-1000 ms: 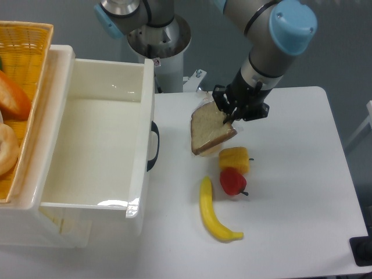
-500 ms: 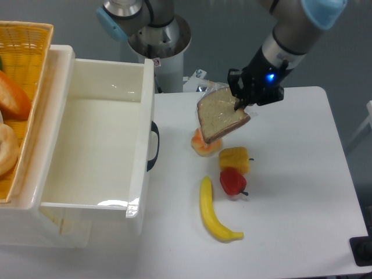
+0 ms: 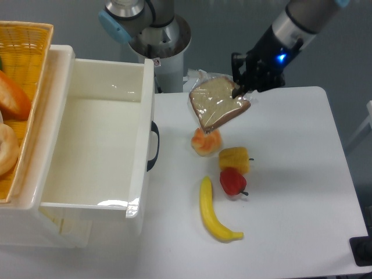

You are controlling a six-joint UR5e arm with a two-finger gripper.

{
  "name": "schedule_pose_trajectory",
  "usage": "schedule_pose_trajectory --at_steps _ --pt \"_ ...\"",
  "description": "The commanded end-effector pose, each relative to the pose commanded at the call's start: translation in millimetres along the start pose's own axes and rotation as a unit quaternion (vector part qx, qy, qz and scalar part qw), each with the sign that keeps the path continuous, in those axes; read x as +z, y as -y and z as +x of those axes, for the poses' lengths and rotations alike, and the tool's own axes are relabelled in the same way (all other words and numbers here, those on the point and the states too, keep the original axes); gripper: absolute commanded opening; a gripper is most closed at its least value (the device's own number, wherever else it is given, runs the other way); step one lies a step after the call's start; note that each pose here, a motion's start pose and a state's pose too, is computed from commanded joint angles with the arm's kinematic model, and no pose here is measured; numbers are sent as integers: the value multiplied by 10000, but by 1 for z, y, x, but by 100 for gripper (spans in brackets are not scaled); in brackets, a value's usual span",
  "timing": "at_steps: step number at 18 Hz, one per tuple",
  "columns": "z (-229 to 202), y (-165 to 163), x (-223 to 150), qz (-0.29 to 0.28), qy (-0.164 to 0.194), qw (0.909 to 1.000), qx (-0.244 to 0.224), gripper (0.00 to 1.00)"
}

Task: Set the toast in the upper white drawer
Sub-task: 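Lift the wrapped toast up off the bread roll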

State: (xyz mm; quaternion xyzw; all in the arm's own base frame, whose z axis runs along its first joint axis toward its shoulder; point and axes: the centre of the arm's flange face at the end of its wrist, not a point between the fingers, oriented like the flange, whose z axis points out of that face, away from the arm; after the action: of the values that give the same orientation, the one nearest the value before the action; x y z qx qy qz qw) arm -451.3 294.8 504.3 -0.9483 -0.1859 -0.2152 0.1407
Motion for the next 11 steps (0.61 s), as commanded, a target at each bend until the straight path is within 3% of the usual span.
schedule_pose_trajectory --at_steps 4,11 --pt "10 -13 -15 230 -244 9992 -206 0" --pt "34 -4 -22 742 -476 9953 -394 0"
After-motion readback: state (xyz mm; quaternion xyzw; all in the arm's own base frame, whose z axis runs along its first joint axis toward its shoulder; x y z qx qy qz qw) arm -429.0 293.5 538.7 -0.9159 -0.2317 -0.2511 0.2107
